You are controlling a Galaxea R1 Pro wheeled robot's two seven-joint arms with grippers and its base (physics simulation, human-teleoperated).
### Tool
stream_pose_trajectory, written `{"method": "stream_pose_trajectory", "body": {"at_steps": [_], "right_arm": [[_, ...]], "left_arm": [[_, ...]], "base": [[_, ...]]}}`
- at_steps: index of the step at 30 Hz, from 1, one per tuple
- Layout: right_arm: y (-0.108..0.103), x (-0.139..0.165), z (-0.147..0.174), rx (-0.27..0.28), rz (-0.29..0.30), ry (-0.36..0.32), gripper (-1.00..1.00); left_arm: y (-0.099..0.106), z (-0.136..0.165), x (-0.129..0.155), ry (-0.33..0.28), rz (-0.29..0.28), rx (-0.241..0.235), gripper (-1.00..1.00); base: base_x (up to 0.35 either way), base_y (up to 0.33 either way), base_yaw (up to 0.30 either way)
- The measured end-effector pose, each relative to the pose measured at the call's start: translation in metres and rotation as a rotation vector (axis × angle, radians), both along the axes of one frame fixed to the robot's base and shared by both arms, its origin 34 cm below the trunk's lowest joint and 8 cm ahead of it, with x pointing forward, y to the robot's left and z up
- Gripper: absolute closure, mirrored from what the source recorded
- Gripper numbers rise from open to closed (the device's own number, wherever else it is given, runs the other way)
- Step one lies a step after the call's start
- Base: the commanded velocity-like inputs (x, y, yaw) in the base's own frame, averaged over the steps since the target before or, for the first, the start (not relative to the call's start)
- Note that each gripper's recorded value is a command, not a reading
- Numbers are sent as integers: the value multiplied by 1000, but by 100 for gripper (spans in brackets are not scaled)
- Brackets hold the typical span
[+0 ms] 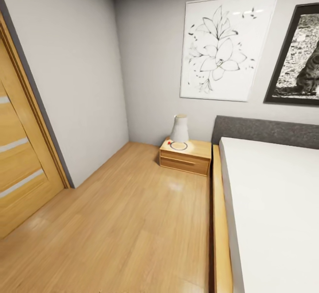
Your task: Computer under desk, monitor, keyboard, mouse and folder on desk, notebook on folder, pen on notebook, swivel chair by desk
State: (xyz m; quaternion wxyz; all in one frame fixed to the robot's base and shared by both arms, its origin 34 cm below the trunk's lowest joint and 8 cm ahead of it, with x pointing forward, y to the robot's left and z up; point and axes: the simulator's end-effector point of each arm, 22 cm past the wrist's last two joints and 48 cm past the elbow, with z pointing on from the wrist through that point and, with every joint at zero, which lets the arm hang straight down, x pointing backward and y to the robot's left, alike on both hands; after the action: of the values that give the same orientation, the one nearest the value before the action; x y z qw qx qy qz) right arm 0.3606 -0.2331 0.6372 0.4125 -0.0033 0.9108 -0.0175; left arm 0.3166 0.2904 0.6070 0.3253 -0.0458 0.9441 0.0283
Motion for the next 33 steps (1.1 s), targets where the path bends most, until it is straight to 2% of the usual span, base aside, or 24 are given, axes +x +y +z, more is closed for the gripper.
{"method": "stream_pose_trajectory", "body": {"at_steps": [33], "right_arm": [[0, -4, -3, 0, 0, 14, -100]], "left_arm": [[0, -2, -5, 14, 1, 0, -100]], "base": [[4, 0, 274]]}}
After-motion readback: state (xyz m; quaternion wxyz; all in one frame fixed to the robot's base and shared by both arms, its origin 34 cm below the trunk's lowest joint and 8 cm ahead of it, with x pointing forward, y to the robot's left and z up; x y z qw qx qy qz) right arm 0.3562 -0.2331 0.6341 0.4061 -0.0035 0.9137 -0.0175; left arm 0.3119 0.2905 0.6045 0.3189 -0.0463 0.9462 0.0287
